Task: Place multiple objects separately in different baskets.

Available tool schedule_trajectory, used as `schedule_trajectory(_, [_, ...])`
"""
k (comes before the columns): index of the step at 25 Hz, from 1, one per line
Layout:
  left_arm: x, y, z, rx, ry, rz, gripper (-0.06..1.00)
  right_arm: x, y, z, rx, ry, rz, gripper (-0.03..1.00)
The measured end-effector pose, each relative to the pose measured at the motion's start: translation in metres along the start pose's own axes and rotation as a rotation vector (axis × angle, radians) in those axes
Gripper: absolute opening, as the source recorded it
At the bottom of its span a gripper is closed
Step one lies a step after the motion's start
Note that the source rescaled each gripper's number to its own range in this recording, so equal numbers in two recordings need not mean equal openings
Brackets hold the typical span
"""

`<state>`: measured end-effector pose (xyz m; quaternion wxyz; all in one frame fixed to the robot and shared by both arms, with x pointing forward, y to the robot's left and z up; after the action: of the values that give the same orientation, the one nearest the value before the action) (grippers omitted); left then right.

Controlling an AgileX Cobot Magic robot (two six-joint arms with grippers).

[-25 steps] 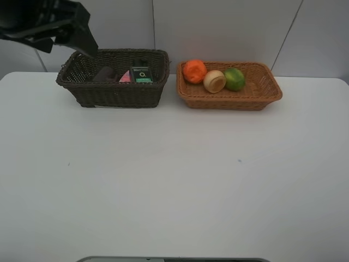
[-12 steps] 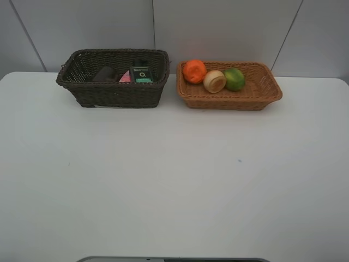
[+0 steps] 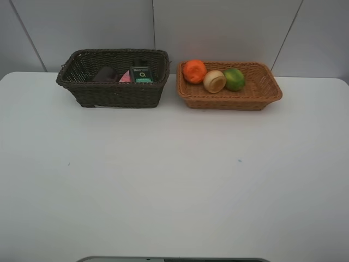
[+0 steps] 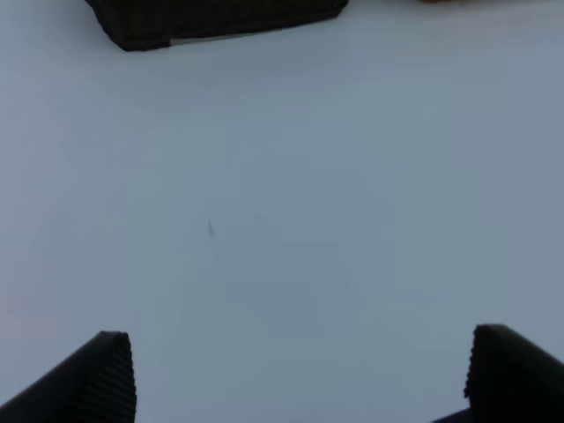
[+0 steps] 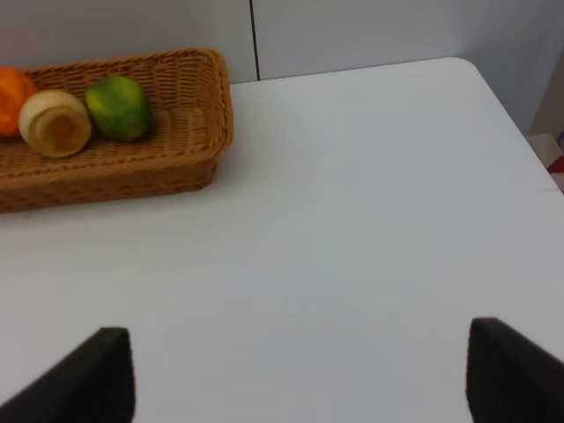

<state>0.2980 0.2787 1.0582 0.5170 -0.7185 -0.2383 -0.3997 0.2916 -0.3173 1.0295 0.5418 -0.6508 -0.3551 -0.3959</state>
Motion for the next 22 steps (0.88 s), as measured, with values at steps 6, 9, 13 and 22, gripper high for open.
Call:
schedule_trajectory(6, [-0.008,-0.007,-0.006,-0.069,0.095,-0.117,0.87,0.0,0.0,0.0,0.0,0.0,0.0,0.76])
schedule_trajectory(9, [-0.018,0.001,-0.004,-0.067,0.101,-0.107,0.87,0.0,0.0,0.0,0.0,0.0,0.0,0.76])
schedule_trajectory(13, [-0.034,0.016,-0.002,-0.062,0.11,-0.076,0.87,0.0,0.0,0.0,0.0,0.0,0.0,0.76])
schedule_trajectory(22, [-0.035,0.015,-0.001,-0.062,0.116,-0.111,0.87,0.0,0.0,0.0,0.0,0.0,0.0,0.76])
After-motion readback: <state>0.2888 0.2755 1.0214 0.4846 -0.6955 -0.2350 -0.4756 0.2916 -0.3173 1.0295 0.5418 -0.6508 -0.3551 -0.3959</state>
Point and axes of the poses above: a point on each arm's last joint axis where the gripper is mounted, y pointing out along that axis toward the gripper, z along the wrist's bending axis when the last joint is at zero, x = y × z, the point moved 7 cm from there along y, pointing out along that axis toward the gripper, and after that the axes turned 5 degrees about -y, right-handed, at the moved point
